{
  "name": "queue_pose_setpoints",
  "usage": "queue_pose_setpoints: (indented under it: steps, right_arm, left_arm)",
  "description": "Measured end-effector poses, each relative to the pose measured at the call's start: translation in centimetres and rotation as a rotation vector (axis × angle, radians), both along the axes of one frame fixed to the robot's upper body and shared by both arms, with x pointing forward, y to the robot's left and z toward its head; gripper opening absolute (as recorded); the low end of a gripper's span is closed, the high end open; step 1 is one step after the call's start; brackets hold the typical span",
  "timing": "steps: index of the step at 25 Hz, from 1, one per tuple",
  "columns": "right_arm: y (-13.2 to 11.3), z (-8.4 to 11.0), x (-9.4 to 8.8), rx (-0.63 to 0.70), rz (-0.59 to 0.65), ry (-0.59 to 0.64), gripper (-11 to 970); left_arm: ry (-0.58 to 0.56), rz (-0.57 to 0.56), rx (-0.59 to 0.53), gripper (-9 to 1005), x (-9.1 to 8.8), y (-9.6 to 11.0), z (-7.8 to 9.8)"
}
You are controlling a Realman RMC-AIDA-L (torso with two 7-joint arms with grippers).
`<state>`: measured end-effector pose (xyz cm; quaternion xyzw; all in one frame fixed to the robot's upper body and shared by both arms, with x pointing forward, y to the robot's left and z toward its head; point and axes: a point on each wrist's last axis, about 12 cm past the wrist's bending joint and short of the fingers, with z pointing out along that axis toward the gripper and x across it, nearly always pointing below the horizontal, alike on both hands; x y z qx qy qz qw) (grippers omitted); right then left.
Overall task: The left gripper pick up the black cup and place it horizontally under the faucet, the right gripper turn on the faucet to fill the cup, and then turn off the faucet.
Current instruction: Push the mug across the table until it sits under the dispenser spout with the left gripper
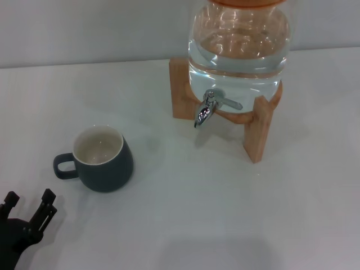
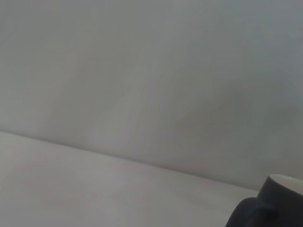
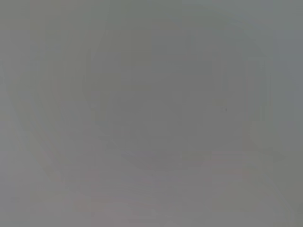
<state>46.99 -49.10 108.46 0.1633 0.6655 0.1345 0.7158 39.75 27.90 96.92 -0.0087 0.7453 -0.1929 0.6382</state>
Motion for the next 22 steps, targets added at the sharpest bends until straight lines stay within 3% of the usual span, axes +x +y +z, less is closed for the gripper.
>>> queue_pose_setpoints:
  steps: [22]
  right_arm:
    - [0.3,-0.1,0.1,0.007,0.004,-0.002,841]
  left_arm:
    - [-0.059,-0.034,0.017,878,2.5,-0.1,1.0]
